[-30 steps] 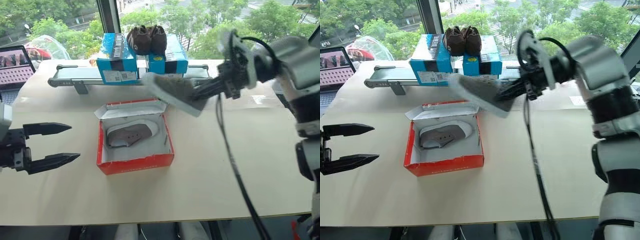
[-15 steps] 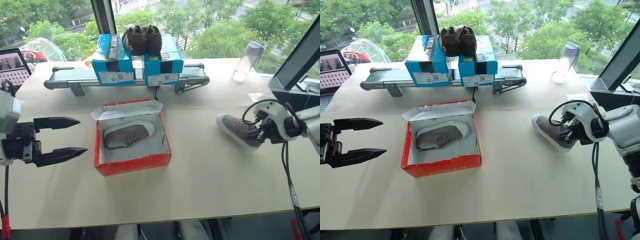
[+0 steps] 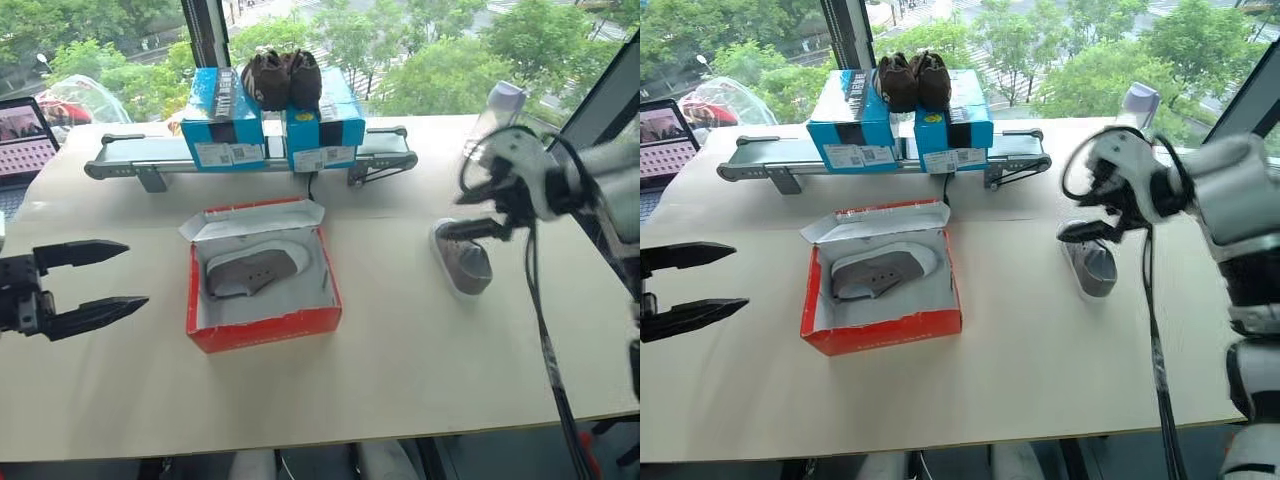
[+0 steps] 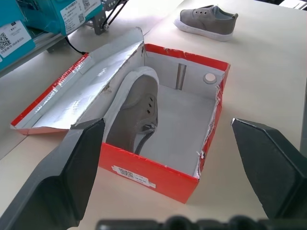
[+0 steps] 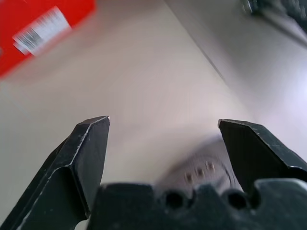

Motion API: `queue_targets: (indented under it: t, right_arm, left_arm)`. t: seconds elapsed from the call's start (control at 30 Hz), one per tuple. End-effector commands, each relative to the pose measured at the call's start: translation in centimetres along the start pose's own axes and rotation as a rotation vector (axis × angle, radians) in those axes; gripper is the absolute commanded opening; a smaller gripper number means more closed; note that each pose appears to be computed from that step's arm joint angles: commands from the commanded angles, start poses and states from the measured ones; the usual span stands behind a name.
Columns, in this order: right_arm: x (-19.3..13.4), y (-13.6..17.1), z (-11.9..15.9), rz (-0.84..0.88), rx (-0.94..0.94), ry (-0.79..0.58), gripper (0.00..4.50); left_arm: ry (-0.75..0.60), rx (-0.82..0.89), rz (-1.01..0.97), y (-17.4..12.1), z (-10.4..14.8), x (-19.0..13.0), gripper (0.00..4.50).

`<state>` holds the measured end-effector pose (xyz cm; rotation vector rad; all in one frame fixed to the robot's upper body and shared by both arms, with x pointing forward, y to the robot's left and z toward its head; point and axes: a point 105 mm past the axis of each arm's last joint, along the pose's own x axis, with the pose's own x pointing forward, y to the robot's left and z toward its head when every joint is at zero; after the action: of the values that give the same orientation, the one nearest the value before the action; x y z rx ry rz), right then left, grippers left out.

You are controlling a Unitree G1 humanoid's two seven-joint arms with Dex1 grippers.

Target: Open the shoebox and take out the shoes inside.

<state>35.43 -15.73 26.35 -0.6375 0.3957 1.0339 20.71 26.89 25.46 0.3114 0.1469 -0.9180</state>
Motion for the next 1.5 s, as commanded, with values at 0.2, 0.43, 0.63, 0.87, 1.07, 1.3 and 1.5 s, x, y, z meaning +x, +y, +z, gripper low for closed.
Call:
queue_targets:
  t: [0.2,0.43,0.63,0.87,1.07,1.3,1.5]
  right_arm:
    - [6.3,4.8,6.8,0.279,-0.197,-0.204,4.26]
    - [9.3,5.1,6.0,0.331,-0.208,-0.183,4.26]
    - [11.4,5.6,5.2,0.361,-0.182,-0.161,4.26]
    - [13.6,4.7,5.9,0.347,-0.155,-0.172,4.26]
    - [15.1,4.7,6.4,0.341,-0.182,-0.159,4.26]
    - [15.6,5.3,6.9,0.363,-0.192,-0.165,4.26]
    - [15.7,5.7,6.8,0.378,-0.202,-0.152,4.26]
  left_arm:
    - [0.004,0.050,0.101,0.2,0.0,-2.1,4.50]
    - [-0.022,0.060,0.176,0.0,-0.4,-3.8,4.50]
    - [-0.012,0.048,0.204,-0.2,-1.6,-4.2,4.50]
    - [-0.012,0.042,0.192,-0.5,-2.0,-3.9,4.50]
    - [-0.011,0.013,0.149,-1.1,-2.5,-3.4,4.50]
    - [-0.101,-0.041,0.155,-1.0,-3.9,-2.5,4.50]
    - [-0.158,0.001,0.196,-0.7,-4.8,-0.9,4.50]
